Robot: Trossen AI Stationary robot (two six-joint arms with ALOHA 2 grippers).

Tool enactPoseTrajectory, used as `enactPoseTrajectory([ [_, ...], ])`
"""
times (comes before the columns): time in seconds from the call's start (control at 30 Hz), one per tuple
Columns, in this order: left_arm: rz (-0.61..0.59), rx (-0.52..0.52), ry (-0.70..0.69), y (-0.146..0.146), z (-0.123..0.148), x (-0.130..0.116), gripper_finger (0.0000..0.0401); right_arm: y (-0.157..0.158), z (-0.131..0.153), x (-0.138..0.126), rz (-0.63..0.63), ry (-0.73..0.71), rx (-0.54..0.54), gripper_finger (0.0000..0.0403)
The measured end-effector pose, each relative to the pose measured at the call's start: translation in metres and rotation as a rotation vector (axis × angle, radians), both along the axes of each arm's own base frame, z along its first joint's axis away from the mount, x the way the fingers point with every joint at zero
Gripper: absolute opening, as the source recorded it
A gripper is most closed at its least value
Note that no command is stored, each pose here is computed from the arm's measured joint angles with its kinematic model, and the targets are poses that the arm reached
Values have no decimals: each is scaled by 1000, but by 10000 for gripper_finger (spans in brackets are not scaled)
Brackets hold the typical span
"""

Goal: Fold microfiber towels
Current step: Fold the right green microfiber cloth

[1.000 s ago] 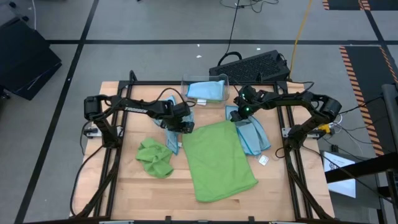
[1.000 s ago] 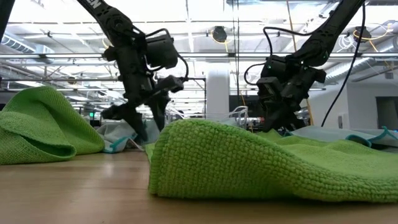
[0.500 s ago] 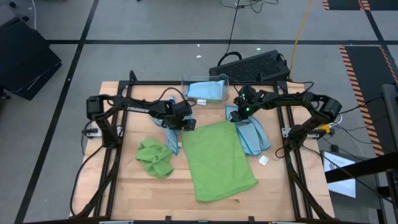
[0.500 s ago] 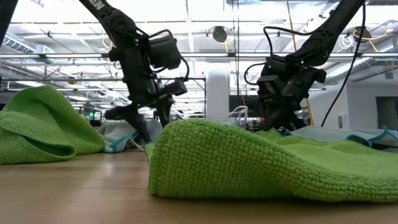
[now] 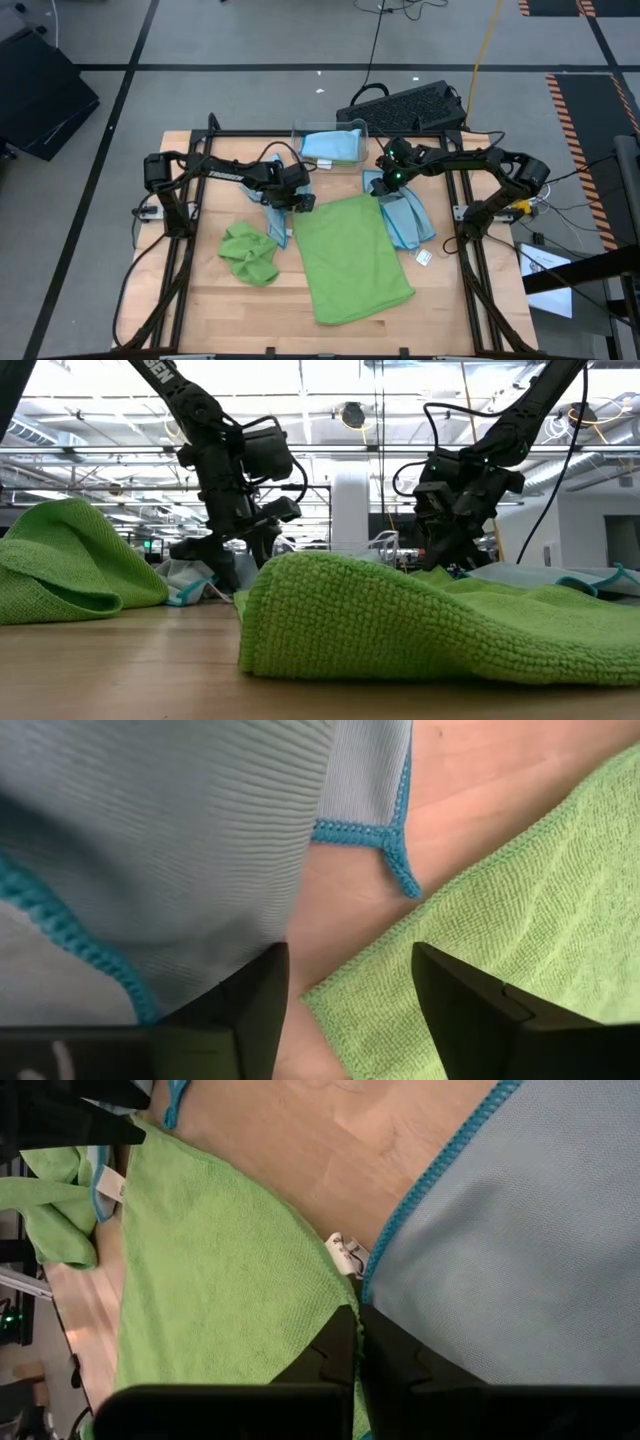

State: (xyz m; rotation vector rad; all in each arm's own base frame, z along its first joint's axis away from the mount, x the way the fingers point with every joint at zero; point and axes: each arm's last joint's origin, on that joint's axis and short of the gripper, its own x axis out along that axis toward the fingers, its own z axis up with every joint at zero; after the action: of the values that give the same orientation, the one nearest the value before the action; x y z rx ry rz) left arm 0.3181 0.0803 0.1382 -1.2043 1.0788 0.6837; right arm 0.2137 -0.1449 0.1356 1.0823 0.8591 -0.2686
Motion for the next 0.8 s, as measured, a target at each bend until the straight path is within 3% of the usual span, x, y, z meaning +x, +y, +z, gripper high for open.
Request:
enactPoseTrajectory([
  [0.3, -16, 15, 15, -5, 0, -1, 148, 0, 0, 0, 3, -1, -5, 0],
  [0.53, -48, -76, -18, -10, 0, 2, 133, 0, 0, 0, 4, -1, -5, 0],
  [0.7, -63, -58, -23, -11, 0, 2, 121, 0, 0, 0, 6, -2, -7, 0],
  [0.8, -88, -17, -27, -13, 0, 4, 90, -1, 0, 0, 0, 5, -18, 0],
])
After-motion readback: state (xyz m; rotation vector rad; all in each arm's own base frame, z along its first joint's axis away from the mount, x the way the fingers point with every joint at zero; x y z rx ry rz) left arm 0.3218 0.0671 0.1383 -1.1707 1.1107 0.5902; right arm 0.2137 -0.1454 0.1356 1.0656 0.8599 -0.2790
